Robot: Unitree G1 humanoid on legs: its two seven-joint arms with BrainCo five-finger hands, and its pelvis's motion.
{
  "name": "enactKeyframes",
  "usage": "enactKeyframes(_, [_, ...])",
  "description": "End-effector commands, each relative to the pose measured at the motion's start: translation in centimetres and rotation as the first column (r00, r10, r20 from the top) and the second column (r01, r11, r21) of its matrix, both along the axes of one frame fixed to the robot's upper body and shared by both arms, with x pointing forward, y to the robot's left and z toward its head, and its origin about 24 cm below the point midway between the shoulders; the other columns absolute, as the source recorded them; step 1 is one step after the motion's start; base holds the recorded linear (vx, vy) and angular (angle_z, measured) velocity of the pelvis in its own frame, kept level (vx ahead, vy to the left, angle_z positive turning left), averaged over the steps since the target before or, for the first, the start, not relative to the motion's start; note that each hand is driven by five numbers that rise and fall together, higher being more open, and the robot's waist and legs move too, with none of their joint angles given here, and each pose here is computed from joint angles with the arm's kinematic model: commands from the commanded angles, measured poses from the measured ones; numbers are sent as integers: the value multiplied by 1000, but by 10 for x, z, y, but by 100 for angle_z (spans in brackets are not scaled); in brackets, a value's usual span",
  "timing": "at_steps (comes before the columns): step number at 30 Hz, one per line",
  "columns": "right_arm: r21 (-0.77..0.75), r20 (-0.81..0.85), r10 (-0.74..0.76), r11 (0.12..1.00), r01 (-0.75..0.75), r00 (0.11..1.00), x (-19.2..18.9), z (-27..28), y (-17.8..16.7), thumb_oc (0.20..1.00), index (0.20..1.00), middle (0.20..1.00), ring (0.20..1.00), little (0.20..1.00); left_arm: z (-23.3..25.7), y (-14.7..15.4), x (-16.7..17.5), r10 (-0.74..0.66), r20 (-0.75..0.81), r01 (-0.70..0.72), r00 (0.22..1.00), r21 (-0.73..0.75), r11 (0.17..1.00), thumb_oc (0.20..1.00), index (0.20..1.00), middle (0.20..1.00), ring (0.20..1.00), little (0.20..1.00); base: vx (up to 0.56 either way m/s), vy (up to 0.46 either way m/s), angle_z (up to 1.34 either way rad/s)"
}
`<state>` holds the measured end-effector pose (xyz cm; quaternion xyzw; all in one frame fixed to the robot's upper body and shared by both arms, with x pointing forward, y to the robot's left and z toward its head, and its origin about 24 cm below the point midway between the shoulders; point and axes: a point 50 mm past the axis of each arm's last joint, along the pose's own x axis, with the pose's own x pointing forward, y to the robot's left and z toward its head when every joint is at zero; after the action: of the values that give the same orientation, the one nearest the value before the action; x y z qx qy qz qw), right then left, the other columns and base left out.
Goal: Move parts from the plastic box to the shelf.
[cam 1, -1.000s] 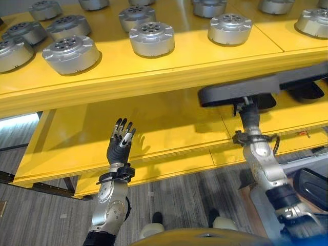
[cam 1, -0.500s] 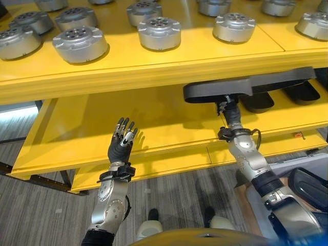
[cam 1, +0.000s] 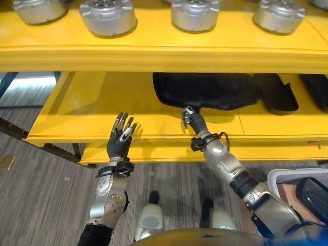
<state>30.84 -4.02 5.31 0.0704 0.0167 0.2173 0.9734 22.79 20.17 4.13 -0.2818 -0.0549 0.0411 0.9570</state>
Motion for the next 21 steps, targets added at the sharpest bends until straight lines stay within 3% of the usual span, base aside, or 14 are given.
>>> enactKeyframes(1, [94,164,31,994,-47,986,15,49,16,200,200,200,200,200,31,3,2,-7,146,0,989,50,999,1000,1000,1000,1000,1000,-51,28,5])
enactKeyframes(13, [34,165,16,999,-22,986,15,42,12,200,200,200,200,200,34,1,2,-12,157,3,987,60,998,1000,1000,1000,1000,1000,-15,6,1])
enactKeyframes(21, [55,299,-122,992,110,946,26,73,-24,200,200,200,200,200,30,4,0,-7,144,-2,989,63,998,1000,1000,1000,1000,1000,0,0,0])
